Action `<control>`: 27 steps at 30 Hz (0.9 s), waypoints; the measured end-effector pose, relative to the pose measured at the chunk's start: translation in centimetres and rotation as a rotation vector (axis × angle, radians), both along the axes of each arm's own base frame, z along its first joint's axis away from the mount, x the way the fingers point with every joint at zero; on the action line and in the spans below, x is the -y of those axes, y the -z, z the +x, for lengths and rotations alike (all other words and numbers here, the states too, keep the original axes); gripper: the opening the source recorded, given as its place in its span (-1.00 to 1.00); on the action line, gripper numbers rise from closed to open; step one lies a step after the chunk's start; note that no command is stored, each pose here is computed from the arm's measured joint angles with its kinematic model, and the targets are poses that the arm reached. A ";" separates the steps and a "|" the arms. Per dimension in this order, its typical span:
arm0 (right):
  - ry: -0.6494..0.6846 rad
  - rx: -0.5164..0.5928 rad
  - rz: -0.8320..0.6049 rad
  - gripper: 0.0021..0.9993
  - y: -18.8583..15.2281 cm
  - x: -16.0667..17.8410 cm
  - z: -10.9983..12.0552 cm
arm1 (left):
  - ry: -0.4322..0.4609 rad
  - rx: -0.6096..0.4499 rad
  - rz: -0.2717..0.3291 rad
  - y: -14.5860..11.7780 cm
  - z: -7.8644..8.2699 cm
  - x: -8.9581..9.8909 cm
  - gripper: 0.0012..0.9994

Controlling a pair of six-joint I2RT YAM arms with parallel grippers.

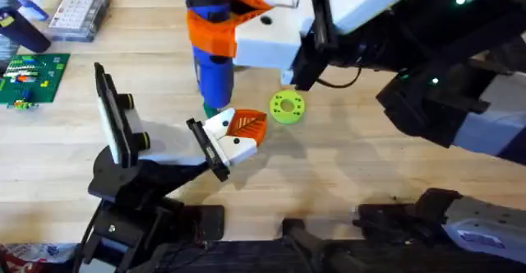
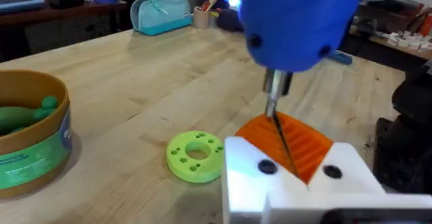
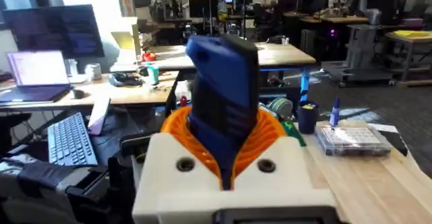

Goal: Pick up the gripper from the table and insert it into the empty holder that is missing its gripper. Then pick up a screw, insert it into the mounting hole, and use the screwdriver to tighten it. Finally, clean up the table by picking up the vegetable and placing it into the bucket.

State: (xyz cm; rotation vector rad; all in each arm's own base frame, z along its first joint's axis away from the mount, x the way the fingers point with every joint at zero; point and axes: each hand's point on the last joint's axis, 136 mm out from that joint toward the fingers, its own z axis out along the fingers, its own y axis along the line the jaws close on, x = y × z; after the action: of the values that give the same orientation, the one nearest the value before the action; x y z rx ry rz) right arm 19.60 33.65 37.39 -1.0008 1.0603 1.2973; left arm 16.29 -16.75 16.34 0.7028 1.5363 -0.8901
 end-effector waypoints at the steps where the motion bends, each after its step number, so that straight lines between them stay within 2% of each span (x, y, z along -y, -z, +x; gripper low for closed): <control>1: 0.002 0.000 0.002 -0.93 -0.1 0.1 0.0 | 0.000 0.000 0.000 0.0 0.0 0.0 -0.98; 6: 0.025 -0.013 -0.007 -0.93 0.1 0.7 1.0 | 0.000 0.000 0.000 0.0 0.0 0.0 -0.98; 10: 0.117 -0.061 -0.041 -0.93 1.2 2.6 4.2 | 0.000 0.000 0.000 0.0 0.0 0.0 -0.98; 18: 0.358 -0.232 -0.131 -0.93 4.9 8.7 11.5 | 0.000 0.000 0.000 0.0 0.0 0.0 -0.98; 22: 0.439 -0.321 -0.168 -0.93 6.7 11.2 13.5 | 0.000 0.000 0.000 0.0 0.0 0.0 -0.98; 27: 0.517 -0.446 -0.220 -0.93 9.4 13.5 14.9 | 0.000 0.000 0.000 0.0 0.0 0.0 -0.98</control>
State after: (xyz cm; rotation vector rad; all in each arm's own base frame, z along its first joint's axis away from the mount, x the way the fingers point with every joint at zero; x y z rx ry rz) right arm 34.48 20.12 28.01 -0.5367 1.7027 1.0018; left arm 16.29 -16.75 16.34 0.7028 1.5363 -0.8901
